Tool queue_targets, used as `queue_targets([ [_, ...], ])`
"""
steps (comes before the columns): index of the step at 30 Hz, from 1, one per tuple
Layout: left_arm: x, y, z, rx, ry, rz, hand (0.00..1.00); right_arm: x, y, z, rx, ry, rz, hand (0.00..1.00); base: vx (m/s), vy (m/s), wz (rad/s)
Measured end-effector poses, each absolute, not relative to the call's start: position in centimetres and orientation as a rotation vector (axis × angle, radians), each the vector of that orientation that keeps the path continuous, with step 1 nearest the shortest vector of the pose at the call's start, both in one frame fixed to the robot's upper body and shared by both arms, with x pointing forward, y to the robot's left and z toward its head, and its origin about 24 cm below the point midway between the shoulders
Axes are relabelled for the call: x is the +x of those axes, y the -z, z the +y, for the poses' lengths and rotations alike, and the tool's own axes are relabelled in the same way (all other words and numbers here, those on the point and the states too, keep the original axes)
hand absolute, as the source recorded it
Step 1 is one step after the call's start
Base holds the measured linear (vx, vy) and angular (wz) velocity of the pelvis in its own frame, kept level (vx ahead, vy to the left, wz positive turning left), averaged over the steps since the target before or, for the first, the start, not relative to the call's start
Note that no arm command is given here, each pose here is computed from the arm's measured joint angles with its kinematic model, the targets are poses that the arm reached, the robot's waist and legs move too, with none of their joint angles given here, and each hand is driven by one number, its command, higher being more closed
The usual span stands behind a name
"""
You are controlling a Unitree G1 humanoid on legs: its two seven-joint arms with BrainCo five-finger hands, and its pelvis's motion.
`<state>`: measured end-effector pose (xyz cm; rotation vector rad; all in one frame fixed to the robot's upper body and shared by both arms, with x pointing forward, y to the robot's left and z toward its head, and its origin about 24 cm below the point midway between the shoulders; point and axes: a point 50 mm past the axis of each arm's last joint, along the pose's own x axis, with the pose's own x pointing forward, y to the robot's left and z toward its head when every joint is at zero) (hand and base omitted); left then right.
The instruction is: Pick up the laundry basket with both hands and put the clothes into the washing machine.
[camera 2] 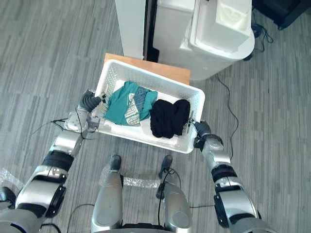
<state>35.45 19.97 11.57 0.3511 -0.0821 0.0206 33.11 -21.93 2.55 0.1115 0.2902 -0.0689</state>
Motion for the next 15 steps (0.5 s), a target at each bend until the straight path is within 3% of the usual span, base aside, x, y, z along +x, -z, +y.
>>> queue_targets([
  [8,29.9,-7.2,18.5,0.237,0.086,-0.045,1.00,26.9,0.6,-24.2,0.140,0.103,0.319,1.00,0.13,0.015,-0.01],
  [15,28.2,-6.1,17.7,0.171,0.123,-0.037,1.00,24.7,0.7,-25.3,0.140,0.136,0.304,1.00,0.05,0.011,-0.29],
])
